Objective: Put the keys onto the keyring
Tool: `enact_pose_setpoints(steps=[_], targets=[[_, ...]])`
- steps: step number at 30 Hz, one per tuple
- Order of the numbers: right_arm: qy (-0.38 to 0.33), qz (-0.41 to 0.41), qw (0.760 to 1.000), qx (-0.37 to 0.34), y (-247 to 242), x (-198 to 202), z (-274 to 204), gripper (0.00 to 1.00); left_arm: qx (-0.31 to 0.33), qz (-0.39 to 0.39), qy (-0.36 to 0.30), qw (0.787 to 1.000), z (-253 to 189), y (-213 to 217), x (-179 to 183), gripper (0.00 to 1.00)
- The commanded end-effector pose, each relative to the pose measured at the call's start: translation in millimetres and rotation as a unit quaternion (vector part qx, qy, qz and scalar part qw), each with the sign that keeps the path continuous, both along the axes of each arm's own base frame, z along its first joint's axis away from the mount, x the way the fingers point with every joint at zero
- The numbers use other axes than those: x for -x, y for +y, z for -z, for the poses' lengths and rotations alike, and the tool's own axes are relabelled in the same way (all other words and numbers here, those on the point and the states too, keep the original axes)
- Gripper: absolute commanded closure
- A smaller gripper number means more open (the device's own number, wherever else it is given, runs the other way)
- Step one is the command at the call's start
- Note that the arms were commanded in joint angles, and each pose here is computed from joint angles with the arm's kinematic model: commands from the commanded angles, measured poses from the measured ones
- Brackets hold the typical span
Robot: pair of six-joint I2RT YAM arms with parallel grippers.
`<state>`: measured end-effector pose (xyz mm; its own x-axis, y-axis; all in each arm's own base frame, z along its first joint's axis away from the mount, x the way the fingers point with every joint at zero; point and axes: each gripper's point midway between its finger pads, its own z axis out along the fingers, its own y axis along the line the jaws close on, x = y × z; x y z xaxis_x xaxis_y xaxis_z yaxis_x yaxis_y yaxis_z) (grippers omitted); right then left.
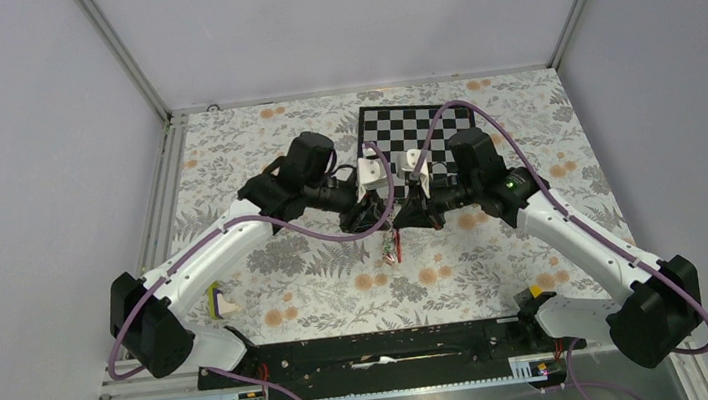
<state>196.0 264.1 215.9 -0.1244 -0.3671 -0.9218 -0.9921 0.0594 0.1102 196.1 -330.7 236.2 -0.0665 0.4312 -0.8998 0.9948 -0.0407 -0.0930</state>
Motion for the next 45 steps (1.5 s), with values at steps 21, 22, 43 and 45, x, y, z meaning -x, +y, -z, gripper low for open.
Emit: enact_pose_setpoints(steps=[21,22,43,45], targets=[[-0.024,0.026,0.999,0.018,-3.4,-10.6,-28.7,1.00,0.067,-0.031,-0.066,0.995,-42.1,-6.6,-16.5,0.65],[-0.023,0.025,0.999,0.018,-3.2,-10.1,-28.2,1.00,0.068,-0.030,-0.064,0.995,-42.5,-7.2,-16.4,0.65],[-0.017,0.027,0.999,0.004,-0.6,-9.3,-33.2,1.00,0.067,-0.017,-0.031,0.997,-24.7,-12.0,-10.6,0.74],[-0.015,0.027,1.000,0.004,-0.3,-9.2,-32.6,1.00,0.067,-0.017,-0.030,0.997,-24.2,-12.4,-11.1,0.78]])
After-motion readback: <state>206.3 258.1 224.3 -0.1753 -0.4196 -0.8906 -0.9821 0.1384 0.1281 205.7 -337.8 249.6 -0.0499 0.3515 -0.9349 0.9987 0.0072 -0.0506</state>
